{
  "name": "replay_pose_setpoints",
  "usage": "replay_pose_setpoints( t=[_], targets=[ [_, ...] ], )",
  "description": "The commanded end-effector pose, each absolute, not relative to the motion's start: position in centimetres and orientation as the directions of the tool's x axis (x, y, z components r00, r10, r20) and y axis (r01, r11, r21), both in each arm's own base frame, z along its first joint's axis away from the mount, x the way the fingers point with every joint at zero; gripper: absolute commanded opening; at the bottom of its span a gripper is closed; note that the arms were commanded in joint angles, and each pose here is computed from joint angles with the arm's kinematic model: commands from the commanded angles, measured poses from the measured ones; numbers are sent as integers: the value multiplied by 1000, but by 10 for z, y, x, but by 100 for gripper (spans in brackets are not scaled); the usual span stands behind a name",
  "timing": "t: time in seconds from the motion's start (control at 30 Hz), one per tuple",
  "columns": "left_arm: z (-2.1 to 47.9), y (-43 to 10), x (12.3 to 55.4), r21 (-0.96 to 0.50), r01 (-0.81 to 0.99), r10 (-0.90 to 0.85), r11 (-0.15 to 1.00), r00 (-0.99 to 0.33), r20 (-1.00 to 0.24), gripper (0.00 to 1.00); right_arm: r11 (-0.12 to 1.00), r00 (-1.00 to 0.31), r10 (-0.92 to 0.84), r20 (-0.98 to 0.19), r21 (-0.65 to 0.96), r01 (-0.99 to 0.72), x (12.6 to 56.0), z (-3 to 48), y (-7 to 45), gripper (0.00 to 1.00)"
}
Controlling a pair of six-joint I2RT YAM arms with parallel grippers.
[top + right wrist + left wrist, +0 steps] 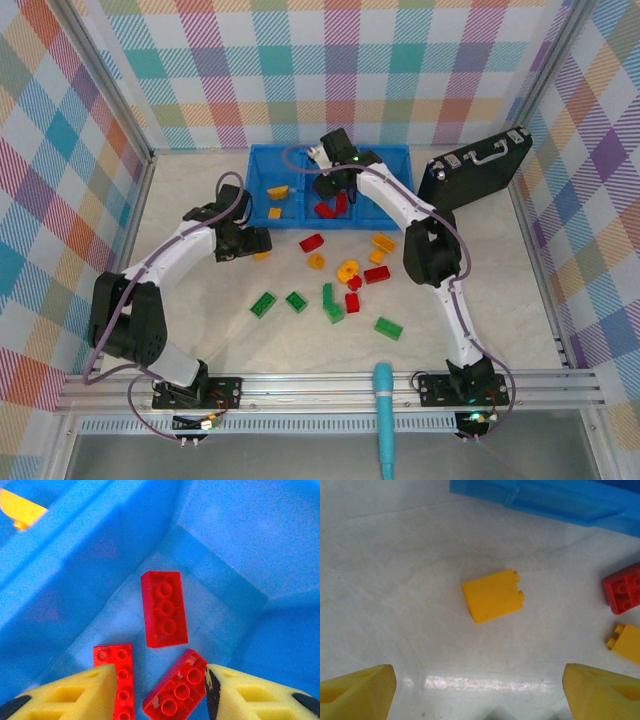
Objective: Sort the legos into containers by color
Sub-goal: Place the lego in the container, then pick up the lego from the middle-left of the table.
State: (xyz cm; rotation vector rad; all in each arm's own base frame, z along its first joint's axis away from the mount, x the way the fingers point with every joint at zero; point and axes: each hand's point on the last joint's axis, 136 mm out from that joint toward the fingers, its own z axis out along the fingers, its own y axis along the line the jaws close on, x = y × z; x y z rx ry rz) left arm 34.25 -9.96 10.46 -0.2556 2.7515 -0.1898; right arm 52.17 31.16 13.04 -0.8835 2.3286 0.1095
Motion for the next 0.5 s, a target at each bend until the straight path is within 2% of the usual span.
replay_pose_setpoints(
  t=[0.0, 0.47],
  targets=[
    [109, -107, 364, -195, -145, -211, 970, -901, -379, 86, 788, -530, -498, -686, -102, -607, 510, 198, 310, 52],
    [60, -113, 389, -219, -261, -322, 940, -889, -326, 86, 830, -588, -394, -707, 2, -558, 430, 249, 275, 60]
  ],
)
